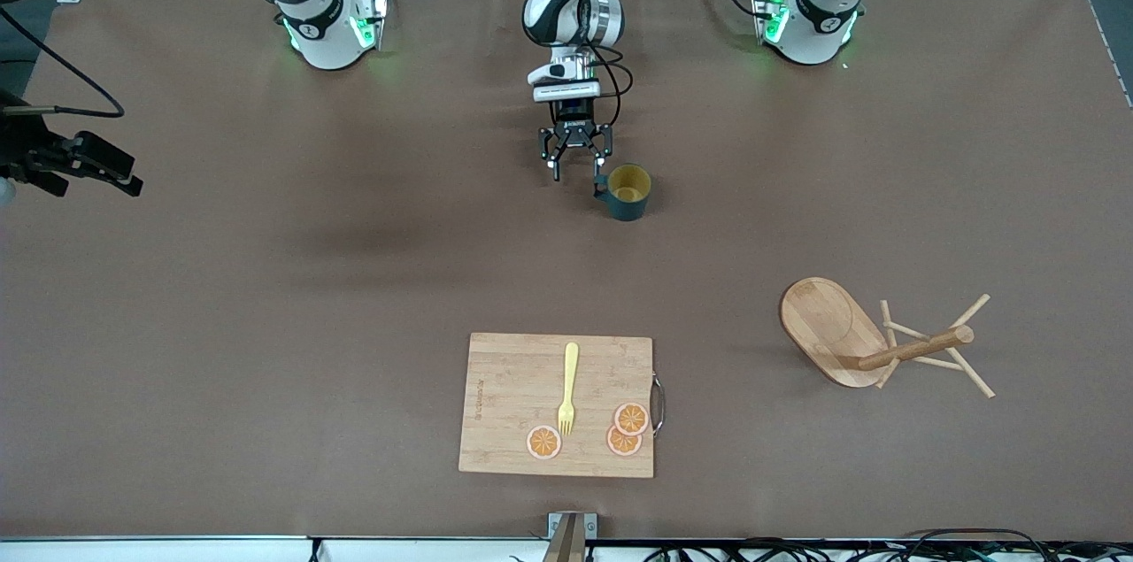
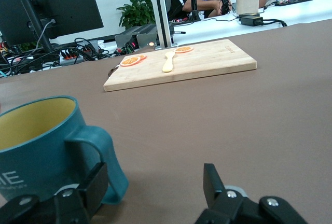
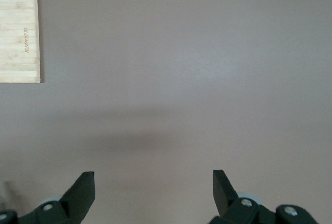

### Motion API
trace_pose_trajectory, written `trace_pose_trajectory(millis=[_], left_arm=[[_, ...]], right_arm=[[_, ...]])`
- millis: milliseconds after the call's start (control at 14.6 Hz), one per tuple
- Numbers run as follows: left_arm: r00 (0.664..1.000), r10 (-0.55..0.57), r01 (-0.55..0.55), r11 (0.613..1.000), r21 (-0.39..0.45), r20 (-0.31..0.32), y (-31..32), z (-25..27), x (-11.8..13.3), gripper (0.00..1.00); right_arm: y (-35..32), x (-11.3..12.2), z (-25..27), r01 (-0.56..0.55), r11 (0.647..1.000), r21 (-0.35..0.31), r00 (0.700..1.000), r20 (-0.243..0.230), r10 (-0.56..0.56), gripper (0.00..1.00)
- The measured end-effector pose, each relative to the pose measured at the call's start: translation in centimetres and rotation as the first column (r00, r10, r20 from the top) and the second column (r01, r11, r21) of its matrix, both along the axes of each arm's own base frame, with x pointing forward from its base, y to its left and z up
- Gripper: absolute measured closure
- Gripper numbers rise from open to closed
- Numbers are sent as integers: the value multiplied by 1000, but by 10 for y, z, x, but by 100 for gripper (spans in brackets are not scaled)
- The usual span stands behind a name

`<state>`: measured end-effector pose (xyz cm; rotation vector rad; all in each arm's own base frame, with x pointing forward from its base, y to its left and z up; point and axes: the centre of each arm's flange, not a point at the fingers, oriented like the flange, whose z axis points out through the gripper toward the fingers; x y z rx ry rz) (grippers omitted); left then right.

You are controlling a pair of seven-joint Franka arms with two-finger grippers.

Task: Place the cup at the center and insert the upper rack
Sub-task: 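Close the left gripper on the mug's rim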

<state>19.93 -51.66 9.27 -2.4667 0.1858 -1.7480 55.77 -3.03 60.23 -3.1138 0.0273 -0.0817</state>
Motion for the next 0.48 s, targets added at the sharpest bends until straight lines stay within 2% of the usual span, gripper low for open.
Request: trace_pose_trajectory(millis=[479], left_arm=[[1000,9,-9,1000,13,-3,6,-8,11,17]], right_arm=[[-1,0,2,0,1000,-4,1000,6,0,0]])
